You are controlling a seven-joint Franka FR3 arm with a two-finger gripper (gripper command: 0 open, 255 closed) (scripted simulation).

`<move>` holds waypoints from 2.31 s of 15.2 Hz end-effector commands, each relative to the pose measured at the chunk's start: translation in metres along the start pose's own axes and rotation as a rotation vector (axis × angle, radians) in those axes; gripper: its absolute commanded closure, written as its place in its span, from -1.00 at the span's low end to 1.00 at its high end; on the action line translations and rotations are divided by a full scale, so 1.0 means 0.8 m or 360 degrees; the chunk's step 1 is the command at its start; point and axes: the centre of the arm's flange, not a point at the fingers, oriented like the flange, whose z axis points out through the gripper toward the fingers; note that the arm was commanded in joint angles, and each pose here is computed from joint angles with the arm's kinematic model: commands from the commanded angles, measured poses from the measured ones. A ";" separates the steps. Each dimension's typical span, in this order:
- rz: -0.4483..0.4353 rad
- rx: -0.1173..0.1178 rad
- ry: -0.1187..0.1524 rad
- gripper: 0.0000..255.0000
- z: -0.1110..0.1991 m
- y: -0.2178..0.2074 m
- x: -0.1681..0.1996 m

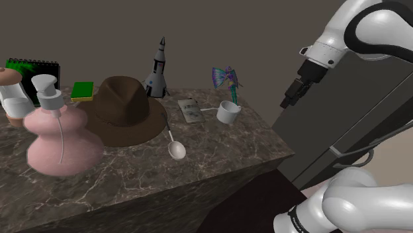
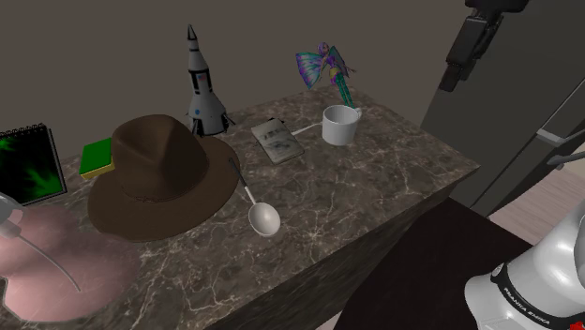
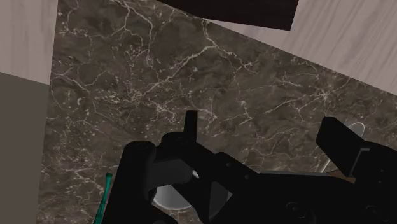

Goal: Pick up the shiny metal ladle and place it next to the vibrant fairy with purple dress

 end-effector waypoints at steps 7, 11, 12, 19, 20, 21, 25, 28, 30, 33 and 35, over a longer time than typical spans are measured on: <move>0.0083 -0.0007 0.0017 -1.00 0.055 -0.068 0.046; 0.0138 -0.0011 0.0028 -1.00 0.091 -0.112 0.079; 0.0152 -0.0013 0.0031 -1.00 0.100 -0.122 0.087; 0.0249 -0.0021 0.0050 -1.00 0.164 -0.195 0.150; 0.0263 -0.0022 0.0053 -1.00 0.173 -0.205 0.159; 0.0276 -0.0023 0.0055 -1.00 0.182 -0.215 0.169; 0.0332 -0.0027 0.0067 -1.00 0.218 -0.254 0.208; 0.0373 -0.0031 0.0075 -1.00 0.245 -0.282 0.238; 0.0401 -0.0033 0.0080 -1.00 0.263 -0.301 0.258; 0.0442 -0.0037 0.0089 -1.00 0.289 -0.328 0.290; 0.0462 -0.0038 0.0093 -1.00 0.302 -0.340 0.305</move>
